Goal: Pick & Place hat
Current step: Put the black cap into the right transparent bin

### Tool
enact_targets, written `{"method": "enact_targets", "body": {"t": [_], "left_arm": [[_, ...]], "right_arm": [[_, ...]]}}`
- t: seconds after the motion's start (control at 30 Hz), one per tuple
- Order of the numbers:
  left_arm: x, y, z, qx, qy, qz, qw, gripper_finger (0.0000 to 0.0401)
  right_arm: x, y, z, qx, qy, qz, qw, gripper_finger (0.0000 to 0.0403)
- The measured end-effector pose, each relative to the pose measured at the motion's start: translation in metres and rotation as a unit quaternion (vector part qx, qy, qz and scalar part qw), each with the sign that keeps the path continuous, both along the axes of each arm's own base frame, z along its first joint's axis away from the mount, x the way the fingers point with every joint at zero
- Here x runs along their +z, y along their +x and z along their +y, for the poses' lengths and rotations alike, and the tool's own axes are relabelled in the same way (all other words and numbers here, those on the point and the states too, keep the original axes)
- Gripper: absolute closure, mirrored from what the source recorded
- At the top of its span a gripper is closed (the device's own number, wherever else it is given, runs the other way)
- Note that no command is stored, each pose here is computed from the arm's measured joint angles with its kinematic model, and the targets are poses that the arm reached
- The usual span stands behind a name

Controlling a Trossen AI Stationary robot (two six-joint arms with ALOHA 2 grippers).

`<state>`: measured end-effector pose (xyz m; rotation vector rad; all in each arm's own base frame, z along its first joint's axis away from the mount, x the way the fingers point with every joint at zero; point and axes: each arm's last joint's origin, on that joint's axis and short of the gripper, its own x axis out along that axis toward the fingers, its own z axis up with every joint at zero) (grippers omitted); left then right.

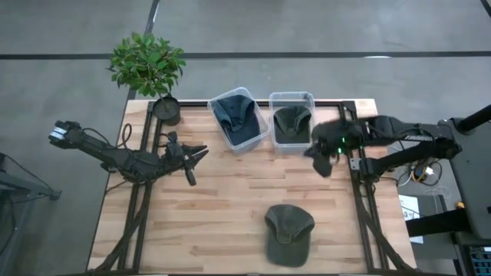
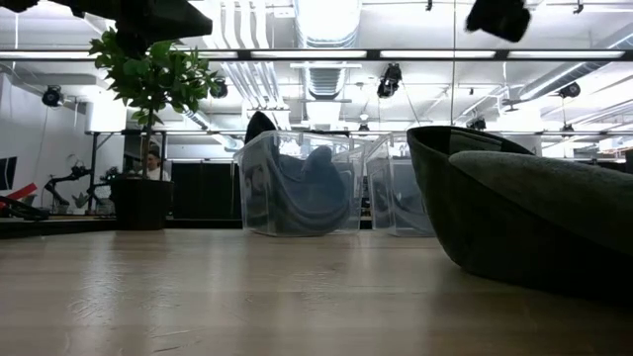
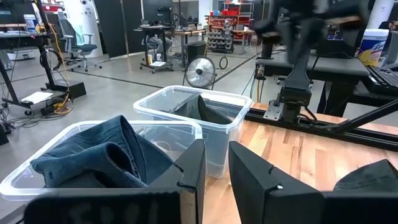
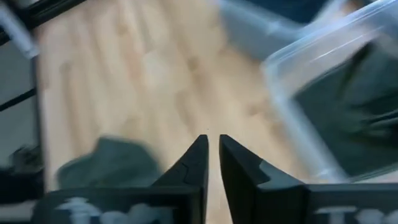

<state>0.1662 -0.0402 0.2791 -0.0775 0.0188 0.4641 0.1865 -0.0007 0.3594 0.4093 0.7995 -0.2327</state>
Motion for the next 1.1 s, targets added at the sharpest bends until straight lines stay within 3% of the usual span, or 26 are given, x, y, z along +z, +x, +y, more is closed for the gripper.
{"method": "enact_targets", "body": {"t": [0.17,0.3,0.5,0.67,0.83,1.1], "left_arm": [[-0.002,0.0,0.0,0.0,-0.009,0.004,1.0,0.0337],[-0.006,0.0,0.0,0.001,-0.02,0.005,1.0,0.0337],[-0.014,-0.001,0.0,0.003,-0.038,0.009,0.999,0.0337],[-0.015,-0.001,0.0,0.003,-0.042,0.009,0.999,0.0337],[-0.015,-0.001,0.0,0.003,-0.041,0.011,0.999,0.0337],[-0.016,-0.001,0.0,0.003,-0.04,0.015,0.999,0.0337]], "right_arm": [[-0.01,-0.003,0.04,0.022,0.077,0.021,0.997,0.0391],[-0.02,-0.011,0.065,-0.014,0.16,0.052,0.986,0.0394],[-0.036,-0.024,0.096,-0.076,0.299,0.134,0.942,0.0394],[-0.047,-0.029,0.118,-0.1,0.374,0.157,0.909,0.0394],[-0.063,-0.036,0.135,-0.146,0.412,0.194,0.878,0.0394],[-0.078,-0.04,0.154,-0.174,0.436,0.223,0.854,0.0394]]}}
